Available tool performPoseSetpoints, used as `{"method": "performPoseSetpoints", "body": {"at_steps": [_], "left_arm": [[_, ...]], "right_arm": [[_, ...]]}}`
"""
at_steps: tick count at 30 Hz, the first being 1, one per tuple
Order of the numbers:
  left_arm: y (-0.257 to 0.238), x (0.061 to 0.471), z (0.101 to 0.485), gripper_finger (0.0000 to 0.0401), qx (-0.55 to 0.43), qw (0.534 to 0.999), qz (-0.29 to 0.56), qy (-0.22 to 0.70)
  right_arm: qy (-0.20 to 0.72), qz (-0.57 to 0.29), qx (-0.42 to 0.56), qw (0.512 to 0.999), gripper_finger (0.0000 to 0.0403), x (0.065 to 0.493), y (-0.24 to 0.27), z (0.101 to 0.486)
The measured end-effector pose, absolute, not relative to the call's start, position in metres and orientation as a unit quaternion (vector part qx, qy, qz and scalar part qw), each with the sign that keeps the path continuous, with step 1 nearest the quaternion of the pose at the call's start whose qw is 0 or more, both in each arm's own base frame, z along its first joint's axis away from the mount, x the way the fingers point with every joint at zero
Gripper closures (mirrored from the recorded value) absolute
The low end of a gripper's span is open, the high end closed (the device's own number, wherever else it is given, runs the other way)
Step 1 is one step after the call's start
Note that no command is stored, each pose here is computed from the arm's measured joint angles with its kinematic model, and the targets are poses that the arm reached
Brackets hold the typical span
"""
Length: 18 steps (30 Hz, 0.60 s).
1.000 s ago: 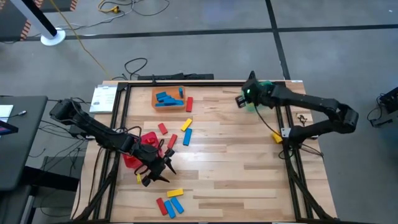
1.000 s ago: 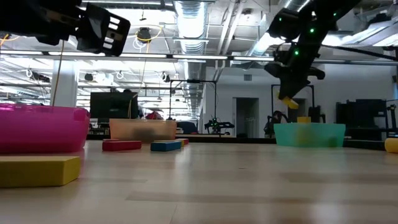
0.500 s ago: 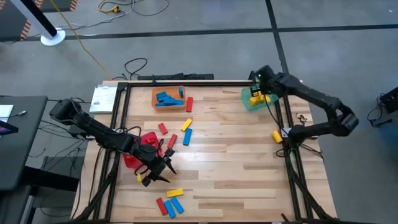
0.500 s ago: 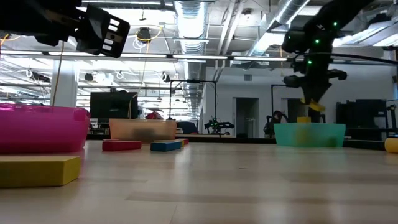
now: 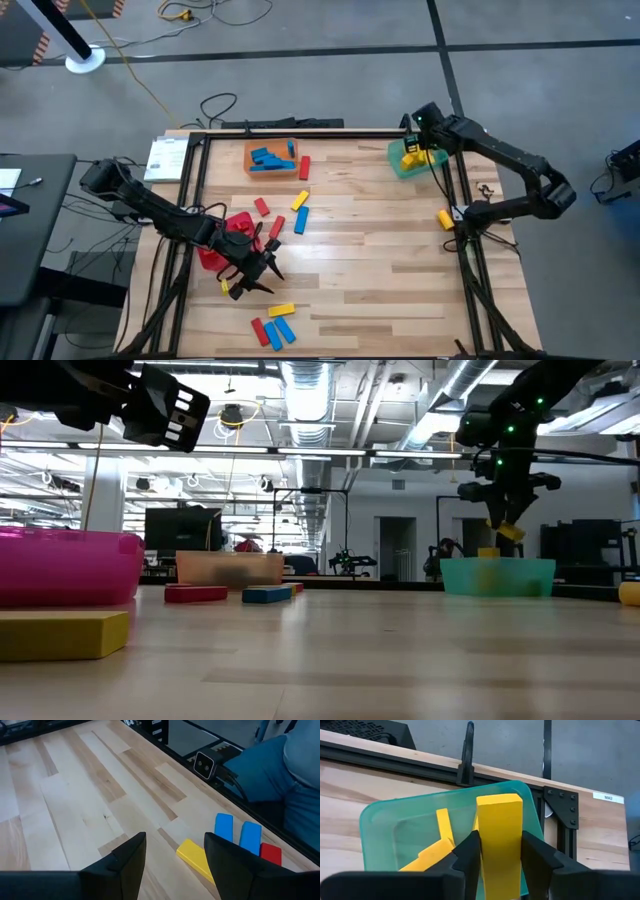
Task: Sort blocks
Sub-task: Put the yellow block into the green bin, then put the blue block into the orange bin
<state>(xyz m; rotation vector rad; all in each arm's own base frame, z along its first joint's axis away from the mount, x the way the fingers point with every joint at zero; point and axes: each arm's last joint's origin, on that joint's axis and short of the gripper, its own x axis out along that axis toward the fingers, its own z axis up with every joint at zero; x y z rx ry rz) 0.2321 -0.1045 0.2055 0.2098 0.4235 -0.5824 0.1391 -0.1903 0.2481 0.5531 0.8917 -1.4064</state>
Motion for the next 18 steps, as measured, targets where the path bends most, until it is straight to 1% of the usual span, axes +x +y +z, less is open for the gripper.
{"method": "performPoseSetpoints", "body": {"at_steps": [6,14,18], "left_arm": [[-0.1045,0.2320,0.2053,0.0205,0.101,0.930,-0.284,0.208],[-0.1046,0.2319,0.2052,0.0205,0.101,0.930,-0.284,0.209],[-0.1045,0.2319,0.2051,0.0205,0.094,0.931,-0.282,0.211]], "right_arm": [[0.390,-0.617,0.244,0.639,0.0239,0.1393,-0.1903,0.2480],[0.388,-0.618,0.243,0.639,0.0184,0.1393,-0.1904,0.2482],[0.384,-0.617,0.242,0.642,0.0172,0.1403,-0.1907,0.2486]]}}
